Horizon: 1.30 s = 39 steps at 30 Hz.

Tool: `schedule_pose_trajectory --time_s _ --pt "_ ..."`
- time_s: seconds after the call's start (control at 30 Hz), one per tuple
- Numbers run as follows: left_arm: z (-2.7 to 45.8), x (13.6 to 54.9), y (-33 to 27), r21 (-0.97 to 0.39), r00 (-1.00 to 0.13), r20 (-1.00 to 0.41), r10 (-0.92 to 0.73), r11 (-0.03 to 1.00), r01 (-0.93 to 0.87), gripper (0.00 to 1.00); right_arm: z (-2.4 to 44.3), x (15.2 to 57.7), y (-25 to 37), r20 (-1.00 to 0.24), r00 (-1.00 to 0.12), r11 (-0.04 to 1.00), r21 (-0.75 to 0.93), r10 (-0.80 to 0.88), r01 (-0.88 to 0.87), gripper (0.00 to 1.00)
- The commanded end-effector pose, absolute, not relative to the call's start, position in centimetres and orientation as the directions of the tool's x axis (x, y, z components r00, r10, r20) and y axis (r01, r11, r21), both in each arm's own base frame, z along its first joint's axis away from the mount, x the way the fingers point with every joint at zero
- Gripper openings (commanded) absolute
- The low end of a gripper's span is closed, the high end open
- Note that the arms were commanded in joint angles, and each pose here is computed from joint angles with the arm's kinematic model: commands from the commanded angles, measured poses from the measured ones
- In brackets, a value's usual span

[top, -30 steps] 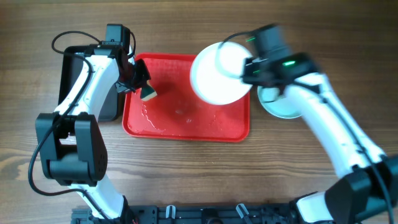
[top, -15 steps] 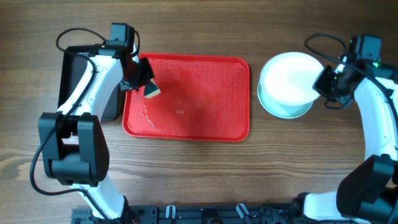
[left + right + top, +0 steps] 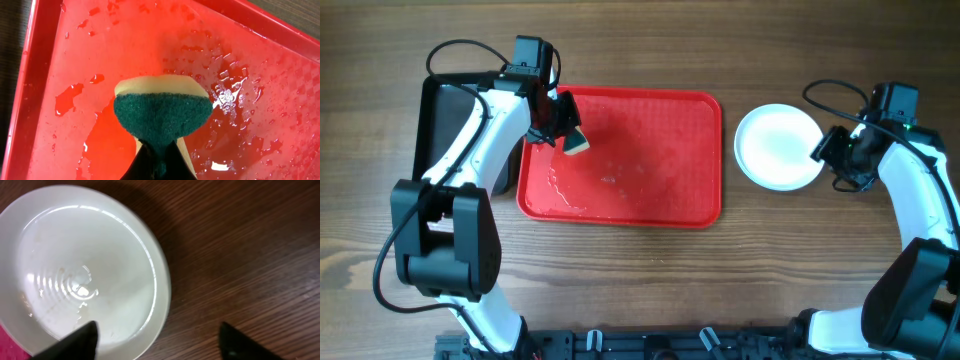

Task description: Clean dirty plates on tray and stack at the side

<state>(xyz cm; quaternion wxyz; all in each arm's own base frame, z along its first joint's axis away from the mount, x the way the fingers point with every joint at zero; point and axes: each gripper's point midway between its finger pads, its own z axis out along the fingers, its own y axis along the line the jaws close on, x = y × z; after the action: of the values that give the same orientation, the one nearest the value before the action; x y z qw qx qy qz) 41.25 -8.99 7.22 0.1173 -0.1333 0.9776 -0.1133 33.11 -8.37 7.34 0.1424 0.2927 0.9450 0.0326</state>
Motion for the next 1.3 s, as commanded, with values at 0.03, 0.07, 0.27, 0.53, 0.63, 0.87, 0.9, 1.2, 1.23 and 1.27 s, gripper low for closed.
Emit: schedule_pose_trajectory --time_s 0.03,0.07,0.27,0.53,0.63,0.87,0.9,1.2,1.23,1.27 --pt "7.3 41.2 -8.1 -0.224 -0.937 -0.199 -0.287 0.944 -0.241 0.04 7.7 33.7 -5.9 -0.204 -0.829 0.844 0.266 0.521 0.466 0.85" --pt "7.8 41.1 -7.3 -0.203 -0.934 -0.201 -0.297 0.945 -0.256 0.04 8.2 33.9 -5.6 -0.206 -0.839 0.851 0.284 0.504 0.442 0.85" --pt "12.5 40.6 -0.3 -0.065 -0.899 -0.306 -0.314 0.949 -0.309 0.04 12.6 35.1 -4.0 -0.29 -0.87 0.902 0.298 0.399 0.314 0.98" --pt "11.7 41.3 7.8 0.017 -0.909 -0.347 -0.231 0.967 -0.253 0.04 14.3 36.0 -0.6 -0.312 -0.886 0.894 0.398 0.343 0.206 1.0" --pt "10.1 41.8 9.6 0.02 -0.907 -0.339 -0.249 0.962 -0.272 0.04 14.3 36.0 -0.5 -0.311 -0.887 0.895 0.396 0.342 0.206 1.0" --pt "5.5 42.1 10.7 0.021 -0.925 -0.265 -0.271 0.958 -0.287 0.28 14.2 35.8 -0.5 -0.306 -0.888 0.894 0.396 0.342 0.208 1.0" --pt "5.1 42.1 10.7 0.022 -0.928 -0.255 -0.272 0.958 -0.286 0.51 14.2 35.8 -0.5 -0.306 -0.888 0.894 0.396 0.343 0.208 1.0" --pt "10.1 42.4 10.8 0.013 -0.9 -0.326 -0.291 0.95 -0.312 1.0 15.1 35.5 -0.5 -0.327 -0.893 0.906 0.385 0.31 0.174 1.0" --pt "11.6 42.4 10.8 0.011 -0.892 -0.348 -0.289 0.95 -0.312 1.0 15.6 35.6 -0.5 -0.339 -0.889 0.908 0.384 0.306 0.166 1.0" --pt "12.7 42.4 10.8 0.009 -0.885 -0.366 -0.288 0.95 -0.313 1.0 16.1 35.5 -0.5 -0.352 -0.888 0.912 0.38 0.297 0.154 1.0"
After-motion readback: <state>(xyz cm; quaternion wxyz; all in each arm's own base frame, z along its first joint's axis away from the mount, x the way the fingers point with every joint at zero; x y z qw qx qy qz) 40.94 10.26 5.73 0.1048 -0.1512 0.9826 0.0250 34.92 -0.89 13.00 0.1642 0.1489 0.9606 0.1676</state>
